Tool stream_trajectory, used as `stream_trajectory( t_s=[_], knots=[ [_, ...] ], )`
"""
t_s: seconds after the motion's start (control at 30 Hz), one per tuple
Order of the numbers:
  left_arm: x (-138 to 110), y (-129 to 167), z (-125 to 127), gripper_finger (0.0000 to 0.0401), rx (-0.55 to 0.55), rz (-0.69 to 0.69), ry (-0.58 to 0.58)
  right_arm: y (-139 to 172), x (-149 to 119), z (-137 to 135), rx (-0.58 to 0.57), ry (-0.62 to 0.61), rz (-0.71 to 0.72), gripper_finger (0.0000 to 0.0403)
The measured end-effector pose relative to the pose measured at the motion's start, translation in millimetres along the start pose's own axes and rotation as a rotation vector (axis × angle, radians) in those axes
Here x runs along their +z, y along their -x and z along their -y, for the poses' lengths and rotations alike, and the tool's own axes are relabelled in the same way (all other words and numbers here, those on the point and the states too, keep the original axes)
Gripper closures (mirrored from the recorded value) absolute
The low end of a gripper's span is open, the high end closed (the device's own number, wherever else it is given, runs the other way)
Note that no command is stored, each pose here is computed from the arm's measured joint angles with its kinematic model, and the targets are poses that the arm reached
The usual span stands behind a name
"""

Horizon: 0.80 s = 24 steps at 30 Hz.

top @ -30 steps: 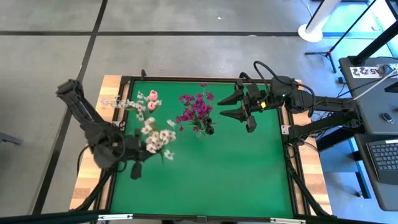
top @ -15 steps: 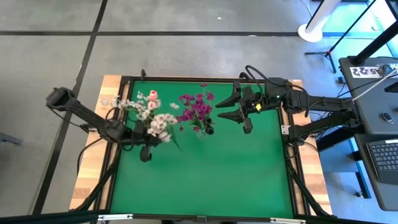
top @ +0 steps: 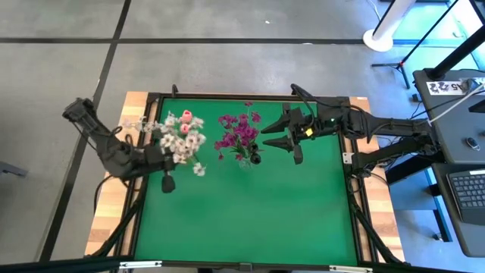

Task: Sort flowers into vase by color
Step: Put the white flowers into the yellow vase

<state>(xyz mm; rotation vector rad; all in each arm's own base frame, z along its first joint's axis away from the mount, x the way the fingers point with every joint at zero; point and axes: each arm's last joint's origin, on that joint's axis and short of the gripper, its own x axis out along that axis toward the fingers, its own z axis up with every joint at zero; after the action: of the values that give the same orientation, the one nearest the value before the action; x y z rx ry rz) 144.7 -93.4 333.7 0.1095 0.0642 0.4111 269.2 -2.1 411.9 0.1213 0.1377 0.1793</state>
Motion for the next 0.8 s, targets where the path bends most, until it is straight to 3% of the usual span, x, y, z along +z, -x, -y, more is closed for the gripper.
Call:
stream_trajectory(
  t_s=[0.3, 0.63, 0.8],
  knots=[
    [-22, 42, -2, 0.0396, 0.148, 0.016, -0.005, -6, -4, -16, 0.013, 0.010, -0.016, 0.0237],
    [-34, 47, 1, 0.0396, 0.119, 0.021, -0.028, -6, -5, -20, 0.012, 0.019, -0.018, 0.0237],
    [-33, 48, 0, 0.0396, -0.008, -0.007, 0.002, -6, -5, -20, 0.012, 0.022, -0.018, 0.0237]
  ],
)
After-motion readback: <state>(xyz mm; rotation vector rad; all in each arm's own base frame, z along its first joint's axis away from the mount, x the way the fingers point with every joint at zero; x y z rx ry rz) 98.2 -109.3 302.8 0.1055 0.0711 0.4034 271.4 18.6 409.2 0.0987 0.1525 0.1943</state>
